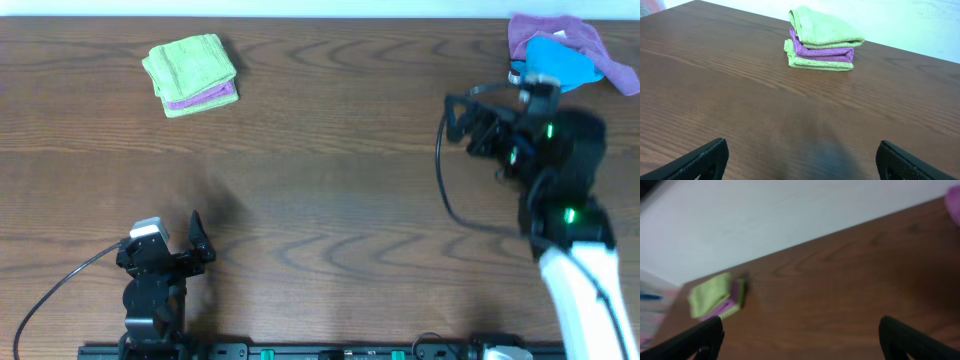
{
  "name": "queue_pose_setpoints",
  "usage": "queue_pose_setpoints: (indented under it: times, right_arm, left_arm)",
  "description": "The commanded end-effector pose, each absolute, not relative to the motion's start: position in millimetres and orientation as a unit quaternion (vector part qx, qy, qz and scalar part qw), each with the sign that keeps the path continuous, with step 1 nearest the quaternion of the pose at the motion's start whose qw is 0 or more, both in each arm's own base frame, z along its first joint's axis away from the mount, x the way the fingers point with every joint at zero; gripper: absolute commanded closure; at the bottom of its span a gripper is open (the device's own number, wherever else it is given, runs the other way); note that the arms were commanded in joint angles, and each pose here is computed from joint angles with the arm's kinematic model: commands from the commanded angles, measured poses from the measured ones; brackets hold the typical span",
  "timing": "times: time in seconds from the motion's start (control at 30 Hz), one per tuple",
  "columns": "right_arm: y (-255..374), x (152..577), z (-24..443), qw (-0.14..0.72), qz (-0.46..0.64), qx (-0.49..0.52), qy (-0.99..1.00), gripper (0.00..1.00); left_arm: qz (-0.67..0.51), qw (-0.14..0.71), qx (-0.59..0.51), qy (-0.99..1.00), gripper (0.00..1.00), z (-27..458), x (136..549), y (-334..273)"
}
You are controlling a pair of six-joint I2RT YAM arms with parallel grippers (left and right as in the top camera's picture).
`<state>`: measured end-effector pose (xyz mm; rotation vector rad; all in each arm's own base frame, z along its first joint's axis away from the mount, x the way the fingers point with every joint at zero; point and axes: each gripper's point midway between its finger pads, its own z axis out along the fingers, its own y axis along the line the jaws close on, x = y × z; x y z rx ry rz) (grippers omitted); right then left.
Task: Fold the cloth
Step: 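Reach the right gripper to the blue cloth on the pink cloth, then lower the right gripper and grasp the blue cloth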
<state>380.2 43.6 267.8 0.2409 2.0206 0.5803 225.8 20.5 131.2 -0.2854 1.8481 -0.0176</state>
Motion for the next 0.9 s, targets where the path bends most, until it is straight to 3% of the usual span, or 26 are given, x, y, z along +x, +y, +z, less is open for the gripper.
queue_pose_setpoints:
  times: [0.0, 0.23, 0.57, 0.87]
  right_arm:
    - [22, 412, 268, 0.482, 0.168, 0.067, 0.857, 0.01]
    - [-34, 457, 229, 0.400, 0.049, 0.136, 0.905, 0.01]
    - [-121, 476, 160, 0.252, -0.064, 0.223, 0.939, 0.01]
    - [-183, 497, 149, 0.234, -0.119, 0.255, 0.931, 0.01]
  left_arm:
    - [0.007, 0.585, -0.122, 0.801, 0.05, 121, 225, 24]
    - [0.007, 0.585, -0.122, 0.801, 0.05, 121, 225, 24]
    - [0.007, 0.585, -0.122, 0.801, 0.05, 121, 225, 24]
    - [0.007, 0.585, -0.122, 0.801, 0.05, 121, 225, 24]
